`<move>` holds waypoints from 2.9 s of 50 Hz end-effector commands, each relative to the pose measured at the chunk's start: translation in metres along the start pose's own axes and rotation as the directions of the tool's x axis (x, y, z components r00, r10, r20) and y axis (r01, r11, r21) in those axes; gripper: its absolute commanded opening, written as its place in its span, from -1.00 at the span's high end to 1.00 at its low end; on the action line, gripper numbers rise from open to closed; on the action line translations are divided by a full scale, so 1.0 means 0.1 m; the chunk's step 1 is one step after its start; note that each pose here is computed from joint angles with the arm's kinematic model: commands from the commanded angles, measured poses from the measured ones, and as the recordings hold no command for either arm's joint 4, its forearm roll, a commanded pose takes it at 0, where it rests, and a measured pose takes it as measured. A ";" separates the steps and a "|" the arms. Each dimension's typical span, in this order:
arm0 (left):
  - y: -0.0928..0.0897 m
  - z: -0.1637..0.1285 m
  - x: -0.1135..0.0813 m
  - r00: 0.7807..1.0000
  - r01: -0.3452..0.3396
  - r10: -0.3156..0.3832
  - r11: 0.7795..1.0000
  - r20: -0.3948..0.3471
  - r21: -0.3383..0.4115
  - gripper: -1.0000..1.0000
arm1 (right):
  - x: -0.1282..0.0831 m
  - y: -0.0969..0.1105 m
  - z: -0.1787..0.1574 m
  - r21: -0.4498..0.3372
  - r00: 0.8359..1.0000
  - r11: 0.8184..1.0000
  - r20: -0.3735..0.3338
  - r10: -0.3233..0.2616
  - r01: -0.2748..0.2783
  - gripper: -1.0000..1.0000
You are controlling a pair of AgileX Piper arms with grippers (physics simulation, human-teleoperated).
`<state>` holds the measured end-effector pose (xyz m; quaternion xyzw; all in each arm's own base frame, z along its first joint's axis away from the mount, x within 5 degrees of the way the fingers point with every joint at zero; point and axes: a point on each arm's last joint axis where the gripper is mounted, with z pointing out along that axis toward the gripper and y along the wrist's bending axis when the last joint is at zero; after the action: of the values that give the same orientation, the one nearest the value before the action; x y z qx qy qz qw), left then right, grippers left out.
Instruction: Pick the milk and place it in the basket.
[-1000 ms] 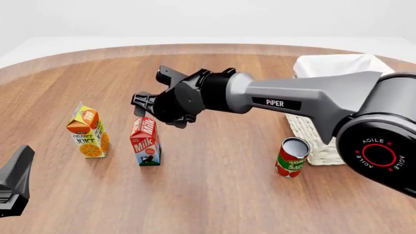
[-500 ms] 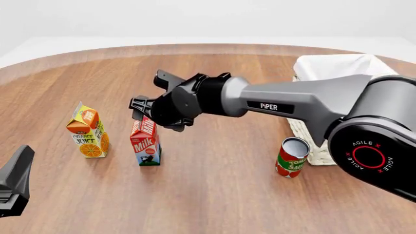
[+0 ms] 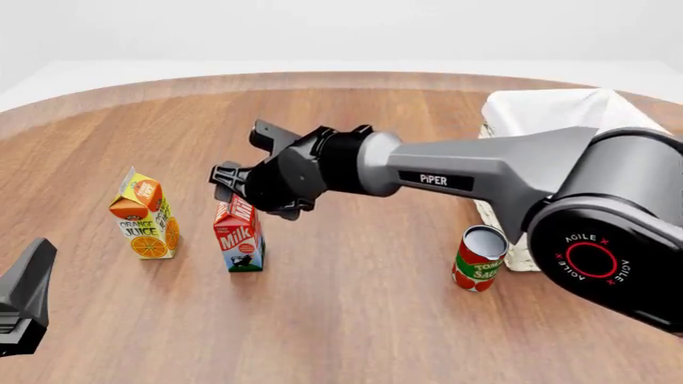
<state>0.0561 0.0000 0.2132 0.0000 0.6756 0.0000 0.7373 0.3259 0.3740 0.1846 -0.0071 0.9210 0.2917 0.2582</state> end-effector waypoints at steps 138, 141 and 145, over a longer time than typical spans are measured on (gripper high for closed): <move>0.00 0.00 0.00 1.000 0.000 0.000 1.000 0.000 0.000 -1.00 | -0.30 0.02 -0.35 -0.059 0.995 0.998 0.097 0.011 -0.006 1.00; 0.00 0.00 0.00 1.000 0.000 0.000 1.000 0.000 0.000 -1.00 | -0.37 0.05 -0.44 -0.065 0.994 0.998 0.111 0.006 0.001 1.00; 0.00 0.00 0.00 1.000 0.000 0.000 1.000 0.000 0.000 -1.00 | -0.41 0.06 -0.52 -0.072 0.992 0.997 0.123 0.004 0.005 1.00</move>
<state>0.0561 0.0000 0.2132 0.0000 0.6756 0.0000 0.7373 0.3343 0.3536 0.2102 -0.0085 0.9069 0.3022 0.2935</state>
